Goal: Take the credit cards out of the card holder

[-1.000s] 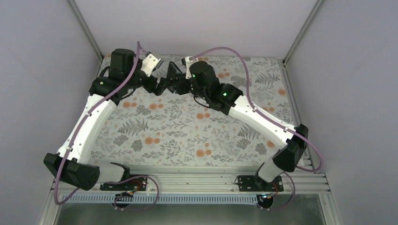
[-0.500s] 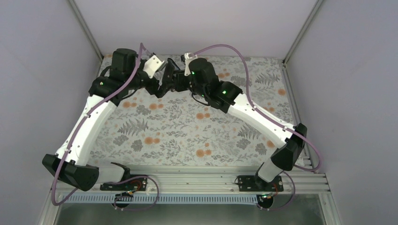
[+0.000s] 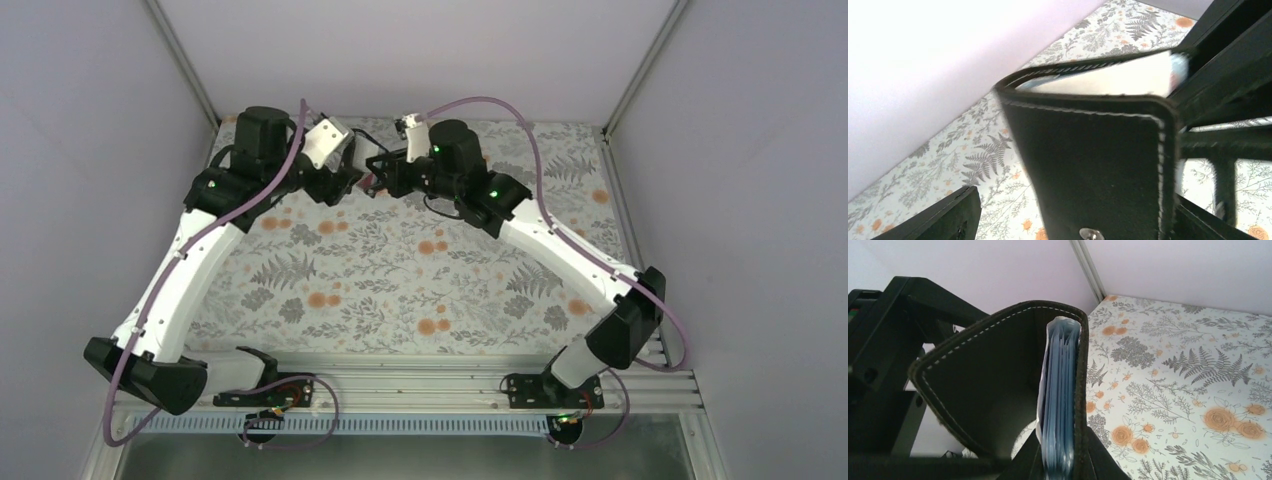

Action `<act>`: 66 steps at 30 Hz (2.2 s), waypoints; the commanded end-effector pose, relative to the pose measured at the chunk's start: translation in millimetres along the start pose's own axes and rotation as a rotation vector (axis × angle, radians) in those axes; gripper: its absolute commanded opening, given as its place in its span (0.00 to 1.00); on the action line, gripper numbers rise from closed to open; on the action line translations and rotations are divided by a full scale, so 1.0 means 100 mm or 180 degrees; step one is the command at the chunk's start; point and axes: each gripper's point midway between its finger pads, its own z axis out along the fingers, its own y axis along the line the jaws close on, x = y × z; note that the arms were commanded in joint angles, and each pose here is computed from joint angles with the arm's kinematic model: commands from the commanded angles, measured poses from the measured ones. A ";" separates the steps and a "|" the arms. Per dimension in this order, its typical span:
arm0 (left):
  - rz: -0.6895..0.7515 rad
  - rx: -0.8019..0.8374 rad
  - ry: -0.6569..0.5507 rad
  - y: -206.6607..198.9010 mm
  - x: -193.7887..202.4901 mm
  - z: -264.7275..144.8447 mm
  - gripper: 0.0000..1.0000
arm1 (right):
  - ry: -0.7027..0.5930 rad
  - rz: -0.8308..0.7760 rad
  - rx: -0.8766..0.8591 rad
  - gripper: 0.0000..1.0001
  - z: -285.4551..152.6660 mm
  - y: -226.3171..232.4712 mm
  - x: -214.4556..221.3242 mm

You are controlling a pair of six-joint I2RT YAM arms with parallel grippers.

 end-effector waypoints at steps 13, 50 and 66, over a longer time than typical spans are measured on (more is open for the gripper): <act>0.0037 0.0197 -0.0145 -0.05 -0.07 -0.19 0.72 | 0.0036 -0.0589 -0.1130 0.04 -0.62 0.52 -0.14; 0.0102 0.1762 -0.0669 -0.81 -0.23 -0.62 0.02 | -0.0102 -0.1441 -0.1290 0.48 -1.12 0.25 -0.02; -0.0161 0.1455 -0.0581 -0.61 -0.23 -0.42 0.03 | -0.0038 -0.1011 -0.1452 0.04 -0.88 0.36 -0.03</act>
